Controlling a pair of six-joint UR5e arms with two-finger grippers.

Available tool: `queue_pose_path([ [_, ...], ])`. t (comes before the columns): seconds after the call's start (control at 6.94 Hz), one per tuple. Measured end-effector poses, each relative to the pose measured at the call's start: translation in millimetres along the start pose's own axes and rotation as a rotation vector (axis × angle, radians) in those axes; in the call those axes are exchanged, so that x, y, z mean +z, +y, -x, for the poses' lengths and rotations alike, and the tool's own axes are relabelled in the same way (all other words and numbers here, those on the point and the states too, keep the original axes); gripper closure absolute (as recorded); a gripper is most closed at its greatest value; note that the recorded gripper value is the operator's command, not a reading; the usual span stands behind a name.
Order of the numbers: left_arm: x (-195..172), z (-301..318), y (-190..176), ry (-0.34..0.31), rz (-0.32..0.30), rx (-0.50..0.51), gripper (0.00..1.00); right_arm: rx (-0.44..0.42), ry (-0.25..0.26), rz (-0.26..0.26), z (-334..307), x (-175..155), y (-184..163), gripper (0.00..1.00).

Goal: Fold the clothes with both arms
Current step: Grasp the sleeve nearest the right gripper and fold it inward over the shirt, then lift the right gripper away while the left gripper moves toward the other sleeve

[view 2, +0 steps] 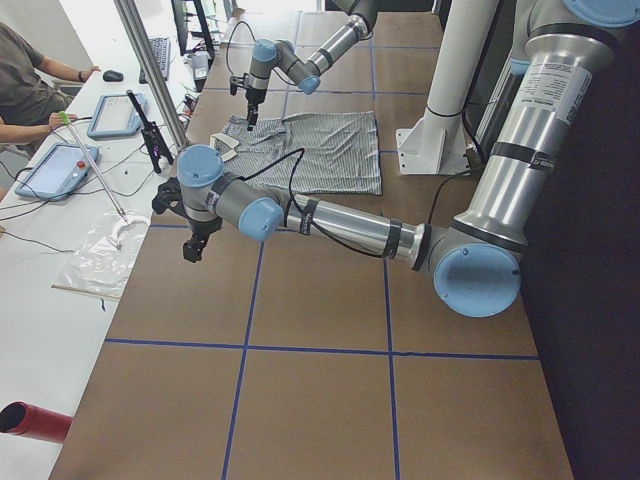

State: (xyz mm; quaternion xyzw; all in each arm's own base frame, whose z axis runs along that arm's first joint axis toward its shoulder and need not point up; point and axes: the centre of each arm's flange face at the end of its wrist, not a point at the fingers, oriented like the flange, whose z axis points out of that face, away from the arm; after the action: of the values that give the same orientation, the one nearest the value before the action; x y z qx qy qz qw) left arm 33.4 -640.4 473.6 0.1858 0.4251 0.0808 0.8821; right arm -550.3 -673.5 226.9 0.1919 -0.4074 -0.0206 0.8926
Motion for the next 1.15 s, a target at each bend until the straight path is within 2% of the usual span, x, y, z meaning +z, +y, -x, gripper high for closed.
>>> queue_pose_path([
  [0.14, 19, -34, -12, 0.007, -0.013, -0.053, 0.0, 0.023, -0.018, 0.023, -10, -10, -9, 0.0],
  [0.29, 49, -82, -25, -0.003, -0.05, -0.147, 0.0, 0.057, -0.034, 0.075, -27, -25, -11, 0.0],
  [0.58, 118, -178, -31, -0.041, -0.127, -0.311, 0.0, 0.12, -0.023, 0.185, -65, -73, 8, 0.0],
  [0.72, 152, -215, -36, -0.068, -0.152, -0.366, 0.0, 0.146, -0.036, 0.23, -80, -94, 16, 0.0],
  [0.87, 187, -243, -37, -0.1, -0.176, -0.408, 0.0, 0.162, -0.052, 0.258, -89, -103, 21, 0.0],
  [1.15, 239, -279, -17, -0.113, -0.185, -0.454, 0.0, 0.172, -0.059, 0.272, -96, -105, 24, 0.0],
])
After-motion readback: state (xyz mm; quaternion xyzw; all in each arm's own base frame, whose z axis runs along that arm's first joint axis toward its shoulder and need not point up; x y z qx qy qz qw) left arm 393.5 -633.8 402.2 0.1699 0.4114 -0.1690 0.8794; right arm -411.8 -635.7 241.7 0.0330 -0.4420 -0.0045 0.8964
